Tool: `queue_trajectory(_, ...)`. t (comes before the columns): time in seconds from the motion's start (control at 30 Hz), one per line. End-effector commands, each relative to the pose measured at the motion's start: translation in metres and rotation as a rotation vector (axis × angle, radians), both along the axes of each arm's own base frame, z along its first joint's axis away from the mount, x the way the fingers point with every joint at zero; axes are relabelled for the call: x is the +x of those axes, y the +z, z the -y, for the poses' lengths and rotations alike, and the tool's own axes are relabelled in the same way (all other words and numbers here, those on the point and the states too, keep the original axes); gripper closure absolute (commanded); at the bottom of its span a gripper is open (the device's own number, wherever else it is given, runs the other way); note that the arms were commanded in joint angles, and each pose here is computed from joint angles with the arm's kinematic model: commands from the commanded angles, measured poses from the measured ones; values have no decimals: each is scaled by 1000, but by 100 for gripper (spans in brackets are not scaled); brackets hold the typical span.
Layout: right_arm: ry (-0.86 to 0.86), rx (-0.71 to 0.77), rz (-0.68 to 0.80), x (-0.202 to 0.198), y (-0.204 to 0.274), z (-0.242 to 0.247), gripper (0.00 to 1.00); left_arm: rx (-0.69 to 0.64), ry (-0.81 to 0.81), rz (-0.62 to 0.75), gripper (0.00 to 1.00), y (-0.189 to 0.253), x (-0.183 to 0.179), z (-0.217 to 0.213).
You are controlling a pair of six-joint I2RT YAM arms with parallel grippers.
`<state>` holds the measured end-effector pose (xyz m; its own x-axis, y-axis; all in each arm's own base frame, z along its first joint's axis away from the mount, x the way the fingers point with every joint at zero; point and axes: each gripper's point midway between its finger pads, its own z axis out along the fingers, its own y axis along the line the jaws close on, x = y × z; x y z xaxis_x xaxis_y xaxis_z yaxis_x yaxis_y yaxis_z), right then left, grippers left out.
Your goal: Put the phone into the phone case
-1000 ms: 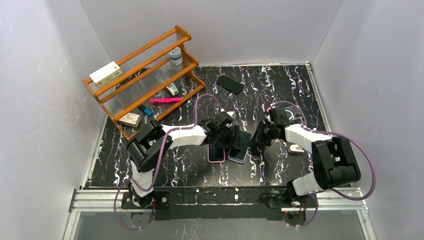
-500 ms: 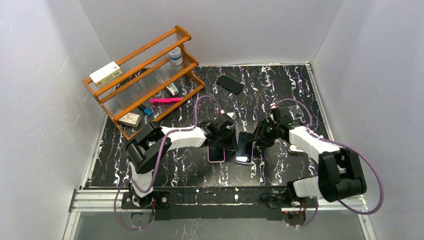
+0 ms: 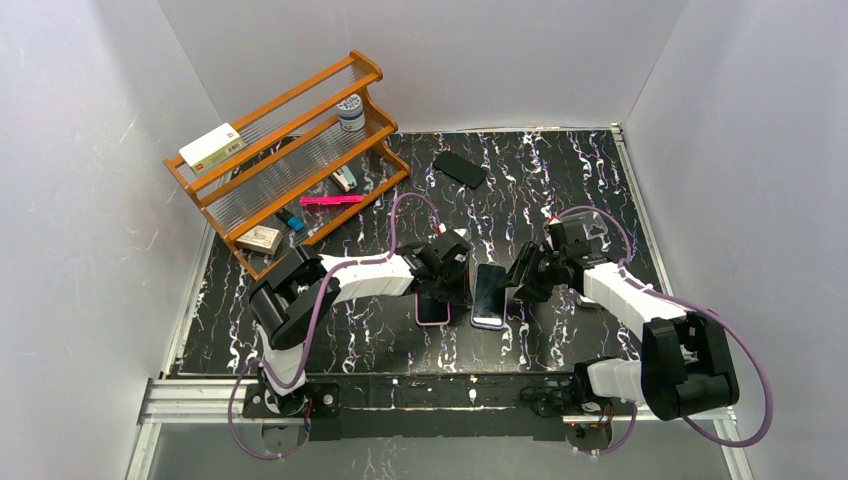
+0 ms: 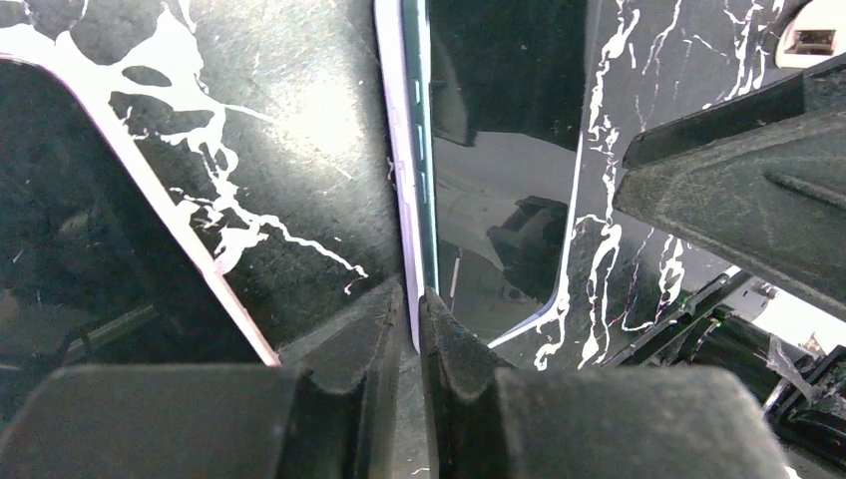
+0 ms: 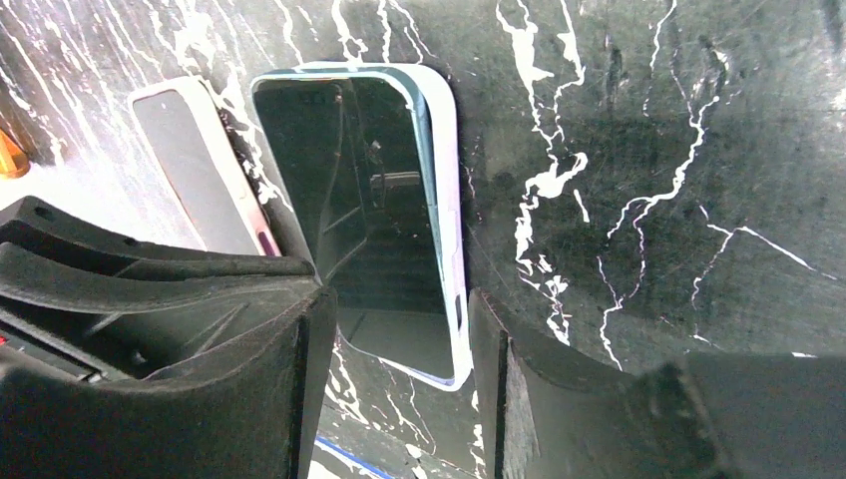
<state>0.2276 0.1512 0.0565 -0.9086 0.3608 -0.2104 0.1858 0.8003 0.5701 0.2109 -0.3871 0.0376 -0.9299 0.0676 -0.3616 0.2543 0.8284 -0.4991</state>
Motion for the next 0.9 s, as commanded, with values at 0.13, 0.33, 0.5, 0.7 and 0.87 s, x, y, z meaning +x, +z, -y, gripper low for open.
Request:
queue_trajectory(0.13,11,83,4,1,-10,-11,37,3,52,9,69,18,3,-3)
queue_trajectory(0.33,8,129,-10,-3,-19,-17,27,-32,30,-10,56,10,1,6)
queue_trajectory(0.5,14,166,0,-3,-23,-22,26,-19,24,-39,59,0,-5,4)
queue_trajectory(0.7,29,300,42,0,-6,-37,25,-19,13,-66,71,-10,-12,0)
queue_trajectory(0.87,33,458,84,4,25,-51,23,-33,-2,-99,79,-13,-20,1)
